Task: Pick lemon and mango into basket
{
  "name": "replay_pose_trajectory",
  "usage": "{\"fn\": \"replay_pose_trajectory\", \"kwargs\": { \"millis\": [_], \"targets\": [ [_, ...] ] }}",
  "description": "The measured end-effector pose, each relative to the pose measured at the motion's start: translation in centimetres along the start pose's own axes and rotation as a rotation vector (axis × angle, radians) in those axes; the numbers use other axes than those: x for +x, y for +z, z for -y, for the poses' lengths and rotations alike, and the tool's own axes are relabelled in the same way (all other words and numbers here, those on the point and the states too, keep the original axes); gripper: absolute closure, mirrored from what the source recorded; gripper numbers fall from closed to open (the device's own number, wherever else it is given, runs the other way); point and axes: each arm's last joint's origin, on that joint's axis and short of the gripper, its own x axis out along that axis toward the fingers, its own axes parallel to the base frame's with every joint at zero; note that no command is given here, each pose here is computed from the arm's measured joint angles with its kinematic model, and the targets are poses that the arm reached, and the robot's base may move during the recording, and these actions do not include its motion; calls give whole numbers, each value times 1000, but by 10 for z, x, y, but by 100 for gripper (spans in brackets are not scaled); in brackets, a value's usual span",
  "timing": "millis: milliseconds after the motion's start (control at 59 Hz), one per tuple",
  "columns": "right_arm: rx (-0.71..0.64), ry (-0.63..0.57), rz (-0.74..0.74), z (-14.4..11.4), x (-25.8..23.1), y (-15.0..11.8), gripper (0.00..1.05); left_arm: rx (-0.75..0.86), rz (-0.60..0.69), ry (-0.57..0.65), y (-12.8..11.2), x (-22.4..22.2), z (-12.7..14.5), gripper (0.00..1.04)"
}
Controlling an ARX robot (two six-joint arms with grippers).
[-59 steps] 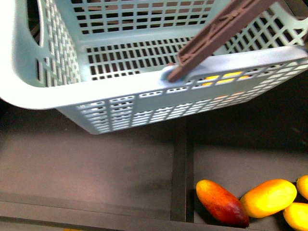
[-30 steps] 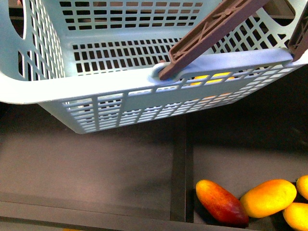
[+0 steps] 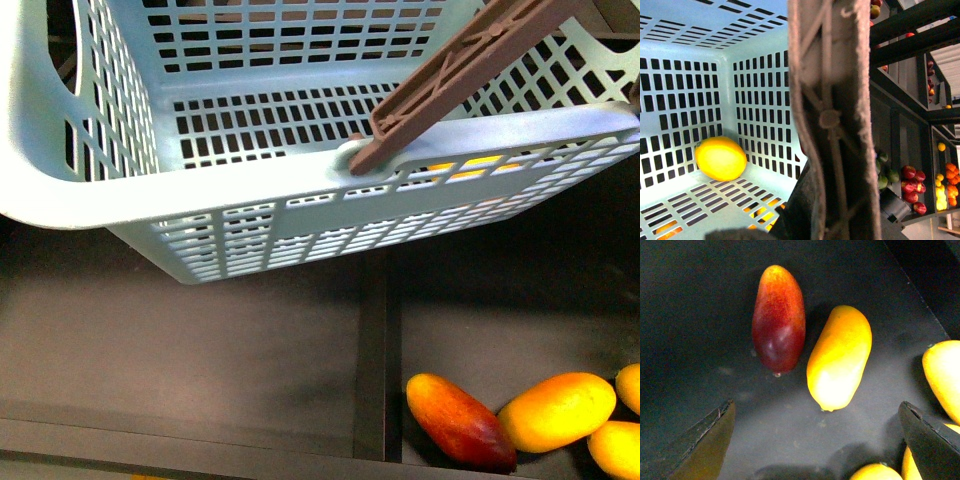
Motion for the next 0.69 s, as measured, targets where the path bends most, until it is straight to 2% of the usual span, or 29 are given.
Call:
{"fn": "replay_pose_trajectory", "kwargs": {
  "millis": [305, 695],
  "targets": [
    [131, -21, -13, -5, 42, 21, 9, 1, -1, -1, 0, 0, 0, 100],
    [130, -19, -42, -36, 87, 25, 9, 1, 0, 0, 0, 0, 0, 100]
  ]
}}
